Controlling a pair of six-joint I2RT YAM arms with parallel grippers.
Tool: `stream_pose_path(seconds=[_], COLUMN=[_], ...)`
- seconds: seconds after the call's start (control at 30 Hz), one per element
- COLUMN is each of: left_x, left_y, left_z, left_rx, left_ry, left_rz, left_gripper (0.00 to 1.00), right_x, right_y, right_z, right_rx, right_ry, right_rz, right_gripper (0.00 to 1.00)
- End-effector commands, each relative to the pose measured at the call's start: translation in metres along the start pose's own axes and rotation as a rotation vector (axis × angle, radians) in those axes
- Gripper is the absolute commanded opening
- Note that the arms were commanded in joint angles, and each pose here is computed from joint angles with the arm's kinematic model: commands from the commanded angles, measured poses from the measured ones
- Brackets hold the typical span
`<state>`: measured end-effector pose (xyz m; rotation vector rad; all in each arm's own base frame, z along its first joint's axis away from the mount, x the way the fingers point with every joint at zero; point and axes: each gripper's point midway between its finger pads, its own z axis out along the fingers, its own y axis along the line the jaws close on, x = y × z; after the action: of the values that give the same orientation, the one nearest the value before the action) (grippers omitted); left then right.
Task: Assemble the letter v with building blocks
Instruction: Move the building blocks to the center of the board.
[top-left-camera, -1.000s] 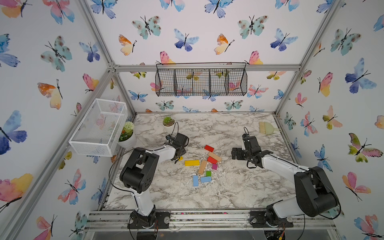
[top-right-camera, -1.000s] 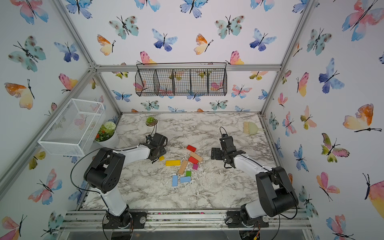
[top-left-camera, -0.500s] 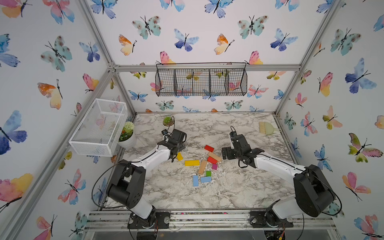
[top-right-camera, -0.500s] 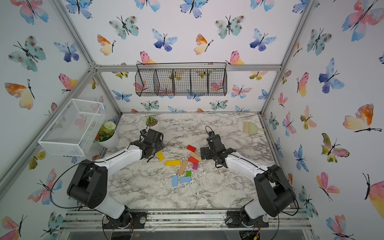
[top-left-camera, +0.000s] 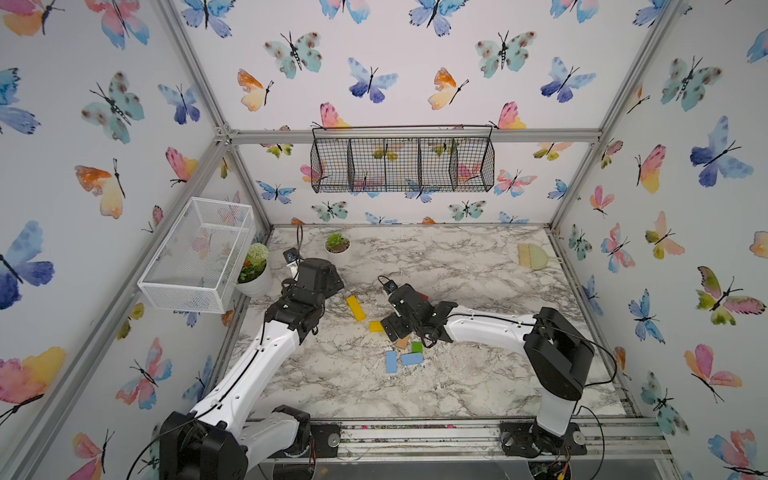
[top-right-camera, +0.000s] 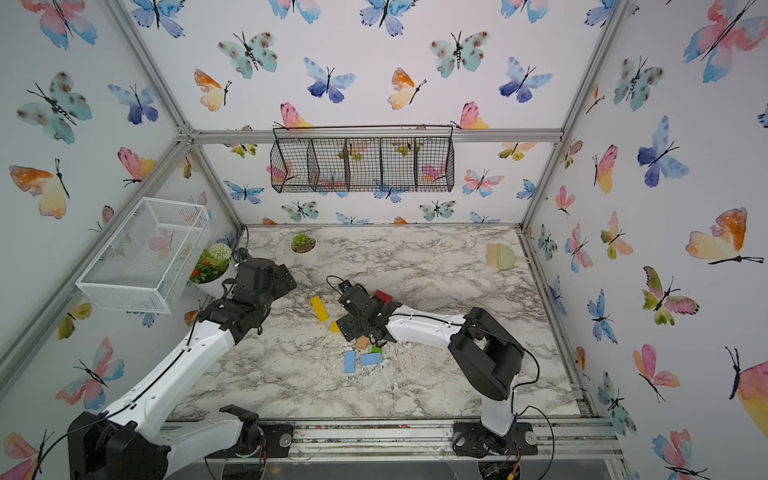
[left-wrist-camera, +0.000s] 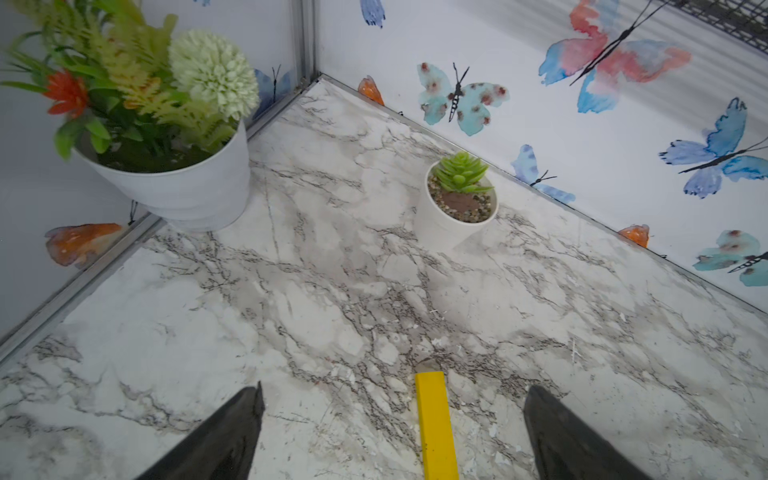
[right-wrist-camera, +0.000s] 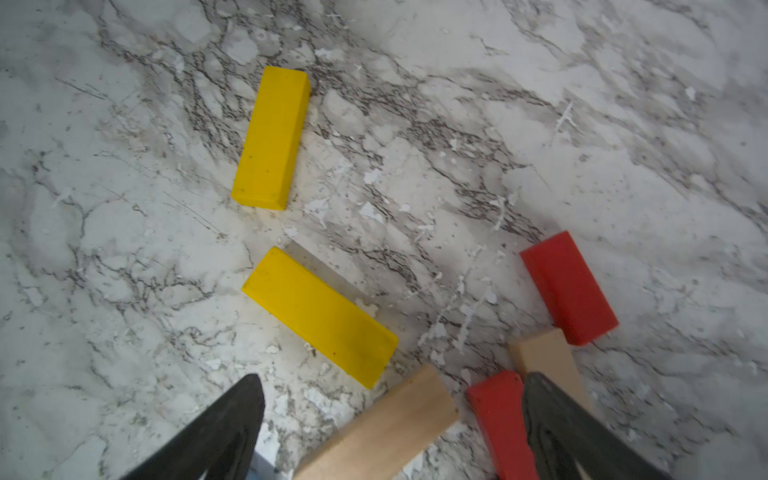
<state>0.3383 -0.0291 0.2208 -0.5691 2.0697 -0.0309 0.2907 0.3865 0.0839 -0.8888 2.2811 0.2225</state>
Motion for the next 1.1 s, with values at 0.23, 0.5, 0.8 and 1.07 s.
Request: stream_pose_path(seconds=[0.23, 0.5, 0.8, 1.07], left_x=[-0.012, -0.007, -0.002, -0.001], left_y=[0.029, 0.030, 0.030, 0.029], left_z=[-0.023, -0.019, -0.018, -0.019], left_rx=[0.009, 0.002, 0.011, 0.019], left_ry=[-0.074, -0.053, -0.045, -0.042], left_rz=[-0.022, -0.022, -0.021, -0.022], left_gripper=[0.98, 0.98, 0.98, 0.98], right_x=[0.019, 0.026, 0.027, 0.032], right_y=[0.027, 0.022, 0.014, 0.001], right_z=[0.036, 0.051, 0.067, 0.076], right_rx=[0.025, 0.079, 0.157, 0.202], right_ry=[0.157, 0.190, 0.208, 0.241], right_rz=[-0.122, -0.139, -0.142, -0.101], right_gripper=[0.98, 0.98, 0.98, 0.98])
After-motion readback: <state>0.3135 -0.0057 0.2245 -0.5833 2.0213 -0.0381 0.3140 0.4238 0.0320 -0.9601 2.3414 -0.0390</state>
